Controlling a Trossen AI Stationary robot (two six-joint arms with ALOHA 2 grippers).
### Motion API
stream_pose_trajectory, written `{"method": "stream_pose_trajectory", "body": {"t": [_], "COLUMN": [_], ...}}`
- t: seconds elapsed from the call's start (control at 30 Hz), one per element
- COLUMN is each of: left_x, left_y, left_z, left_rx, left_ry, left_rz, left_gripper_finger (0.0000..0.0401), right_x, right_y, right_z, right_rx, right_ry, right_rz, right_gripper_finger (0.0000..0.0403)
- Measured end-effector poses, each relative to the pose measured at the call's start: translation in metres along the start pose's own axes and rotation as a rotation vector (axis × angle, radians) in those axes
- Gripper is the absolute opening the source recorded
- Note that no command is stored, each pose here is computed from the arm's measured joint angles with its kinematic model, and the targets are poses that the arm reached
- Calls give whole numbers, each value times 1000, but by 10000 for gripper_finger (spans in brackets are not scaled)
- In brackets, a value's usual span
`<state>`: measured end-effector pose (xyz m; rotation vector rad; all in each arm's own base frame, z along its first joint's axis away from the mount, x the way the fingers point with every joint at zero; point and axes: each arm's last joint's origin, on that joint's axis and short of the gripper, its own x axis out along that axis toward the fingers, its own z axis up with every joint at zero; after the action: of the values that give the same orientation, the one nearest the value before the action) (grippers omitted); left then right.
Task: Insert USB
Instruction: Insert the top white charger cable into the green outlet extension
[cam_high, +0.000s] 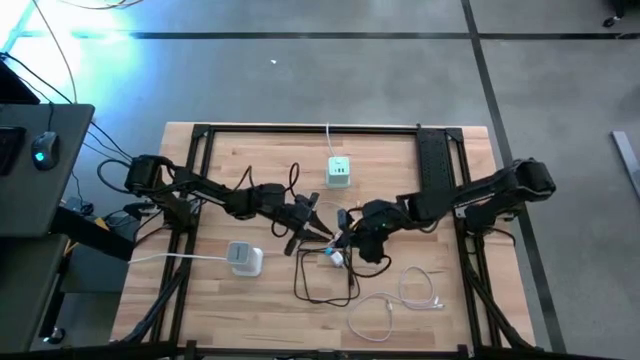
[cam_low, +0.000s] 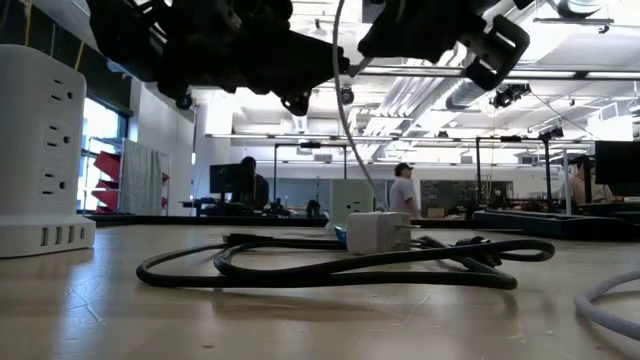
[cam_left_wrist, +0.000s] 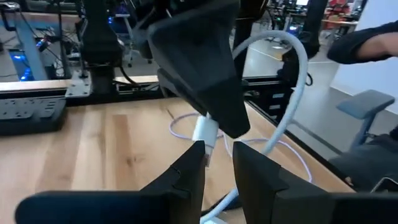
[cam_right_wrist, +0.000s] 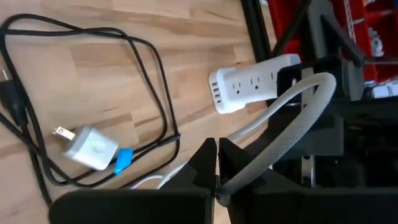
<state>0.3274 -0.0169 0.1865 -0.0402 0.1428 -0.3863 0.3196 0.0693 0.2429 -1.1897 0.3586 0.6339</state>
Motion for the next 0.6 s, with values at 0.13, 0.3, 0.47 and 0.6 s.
{"method": "stream_pose_trajectory", "body": {"t": [0.13,0.3,0.47,0.6], "left_x": [0,-1,6,14], "left_y": [2,7,11,12], "left_z": [-1,-5,-10,-9], "left_rx": [-20,-65,-100,-100], "left_ry": [9,26,38,40], "left_rz": [16,33,1,-74], "left_gripper_finger": [63,78,114,140], "right_x": [3,3,7,8], "right_y": [3,4,6,7], "right_z": [5,9,8,7], "right_rx": [-38,-84,-93,-93], "right_ry": [-6,-6,4,11], "right_rz": [5,4,16,18], "right_gripper_finger": [0,0,0,0]}}
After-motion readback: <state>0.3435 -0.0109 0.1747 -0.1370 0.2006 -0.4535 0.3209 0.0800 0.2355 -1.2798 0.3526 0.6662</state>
